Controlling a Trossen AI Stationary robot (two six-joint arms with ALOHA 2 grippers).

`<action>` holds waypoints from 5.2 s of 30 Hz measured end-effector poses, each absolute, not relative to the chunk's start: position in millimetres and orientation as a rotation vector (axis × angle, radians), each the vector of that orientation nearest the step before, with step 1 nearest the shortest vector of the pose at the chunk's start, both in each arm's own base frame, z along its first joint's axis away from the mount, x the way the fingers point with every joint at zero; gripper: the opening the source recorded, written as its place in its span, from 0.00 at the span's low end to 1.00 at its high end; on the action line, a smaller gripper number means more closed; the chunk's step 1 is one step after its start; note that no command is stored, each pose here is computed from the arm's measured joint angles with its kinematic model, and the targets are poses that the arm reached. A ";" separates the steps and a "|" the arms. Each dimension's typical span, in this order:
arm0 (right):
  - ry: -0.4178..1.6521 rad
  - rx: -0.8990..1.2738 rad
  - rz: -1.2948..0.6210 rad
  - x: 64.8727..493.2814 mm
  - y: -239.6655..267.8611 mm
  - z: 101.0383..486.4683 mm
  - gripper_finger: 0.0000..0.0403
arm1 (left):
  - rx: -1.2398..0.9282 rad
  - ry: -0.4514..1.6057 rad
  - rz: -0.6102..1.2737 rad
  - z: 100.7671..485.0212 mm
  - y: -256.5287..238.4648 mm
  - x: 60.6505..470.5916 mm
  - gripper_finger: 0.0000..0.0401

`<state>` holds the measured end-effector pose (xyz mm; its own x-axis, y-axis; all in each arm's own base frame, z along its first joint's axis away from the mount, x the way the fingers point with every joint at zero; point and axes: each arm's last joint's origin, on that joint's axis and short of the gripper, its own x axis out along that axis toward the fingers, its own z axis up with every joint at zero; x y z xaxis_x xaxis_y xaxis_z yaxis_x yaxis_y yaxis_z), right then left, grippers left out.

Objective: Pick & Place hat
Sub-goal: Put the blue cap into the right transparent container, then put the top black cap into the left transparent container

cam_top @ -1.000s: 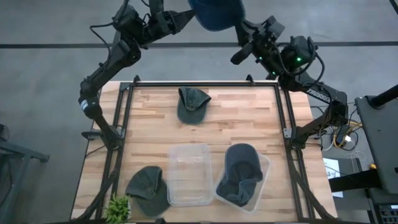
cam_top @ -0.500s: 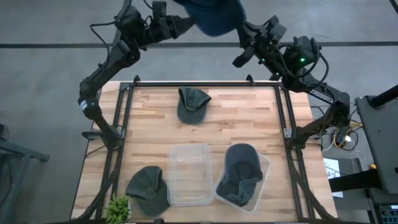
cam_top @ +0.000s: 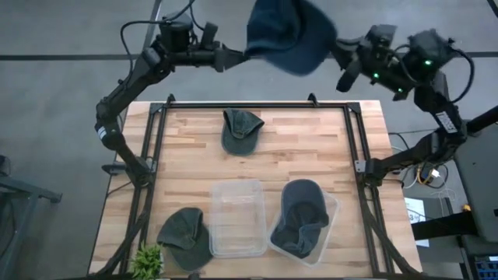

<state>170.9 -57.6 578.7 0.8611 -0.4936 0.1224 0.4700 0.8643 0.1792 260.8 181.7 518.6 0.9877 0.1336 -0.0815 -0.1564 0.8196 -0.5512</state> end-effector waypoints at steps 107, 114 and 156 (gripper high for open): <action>1.434 0.557 0.299 277.7 44.4 351.9 0.03 | -0.546 0.082 0.282 524.5 165.7 216.0 0.48; 1.471 0.584 0.268 278.4 44.5 338.2 0.05 | -0.546 0.082 0.282 524.5 165.7 215.9 0.48; 0.770 0.282 -0.160 255.1 24.4 483.6 0.59 | -0.605 0.319 0.324 491.4 168.3 218.7 0.48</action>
